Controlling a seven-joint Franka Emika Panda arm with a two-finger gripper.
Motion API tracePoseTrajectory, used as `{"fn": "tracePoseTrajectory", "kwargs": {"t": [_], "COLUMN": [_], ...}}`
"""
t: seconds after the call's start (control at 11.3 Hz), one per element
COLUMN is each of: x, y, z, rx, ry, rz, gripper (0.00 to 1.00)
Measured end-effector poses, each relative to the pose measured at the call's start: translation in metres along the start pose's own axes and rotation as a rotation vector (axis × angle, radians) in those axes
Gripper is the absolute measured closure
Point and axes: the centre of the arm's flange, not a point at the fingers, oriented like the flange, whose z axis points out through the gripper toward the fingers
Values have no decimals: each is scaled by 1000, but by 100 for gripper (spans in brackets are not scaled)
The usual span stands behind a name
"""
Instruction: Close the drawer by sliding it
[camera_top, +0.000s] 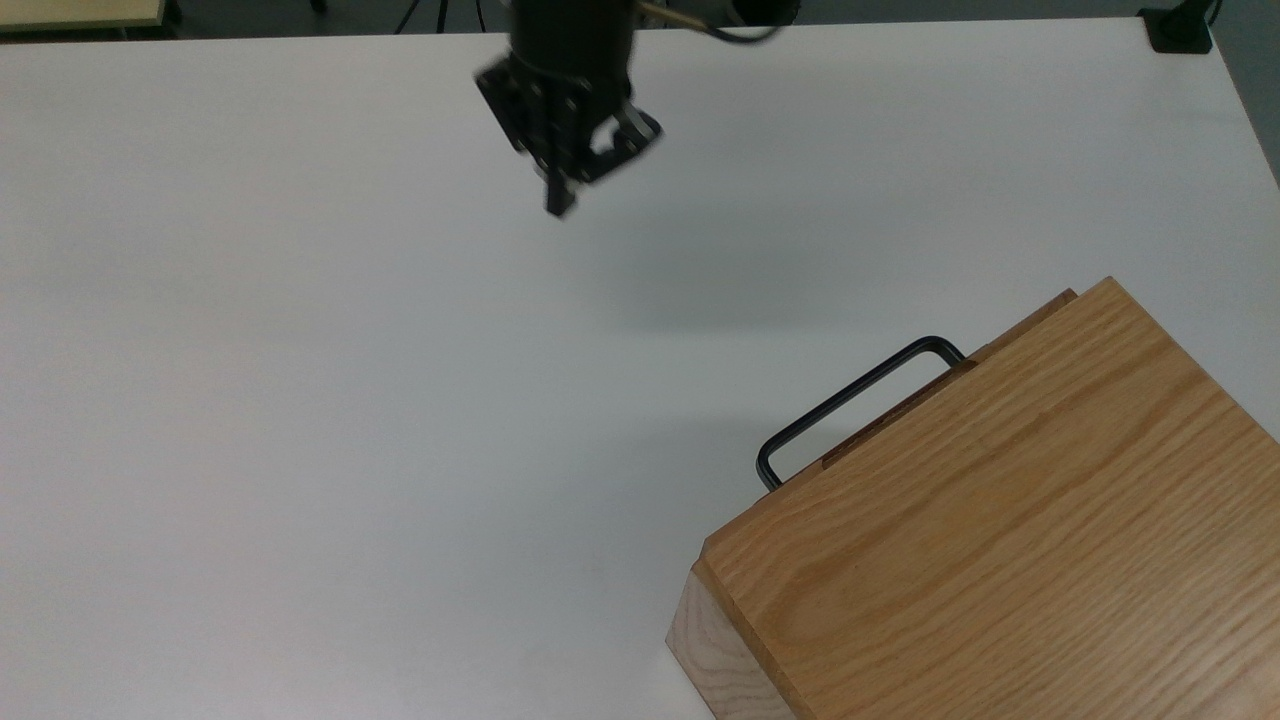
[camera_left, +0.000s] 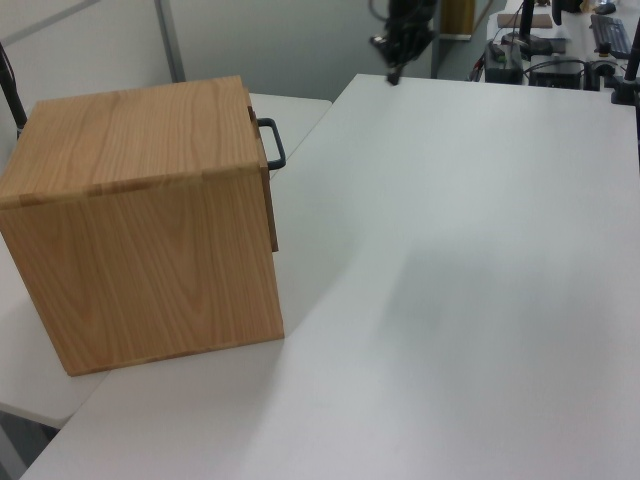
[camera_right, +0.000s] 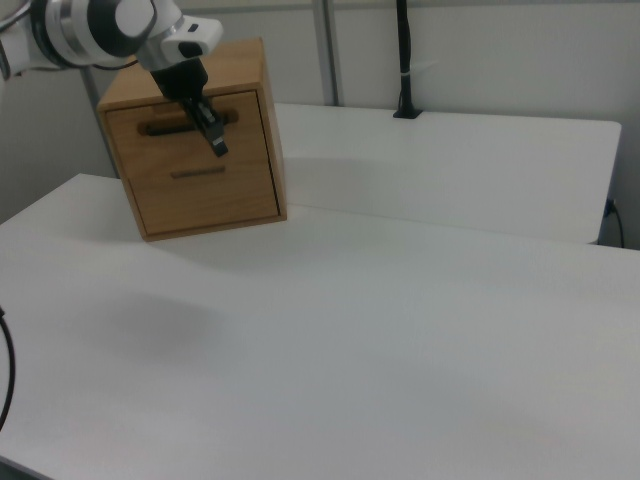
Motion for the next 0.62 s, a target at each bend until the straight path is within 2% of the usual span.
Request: {"fn": "tracePoseTrajectory", "kwargs": {"t": [0.18,0.27,0.36,0.44,0.62], "x": [-5,-11,-14,-17,-25], "y": [43,62,79,96,115], "z": [-21,-29,-36,-45,-57], "rx": [-46,-41,-11,29,63], "ry": [-82,-109,-128,-141,-143], "rz": [-83,-109,-107,-108,-159], "gripper": [96,94,85,70,42]}}
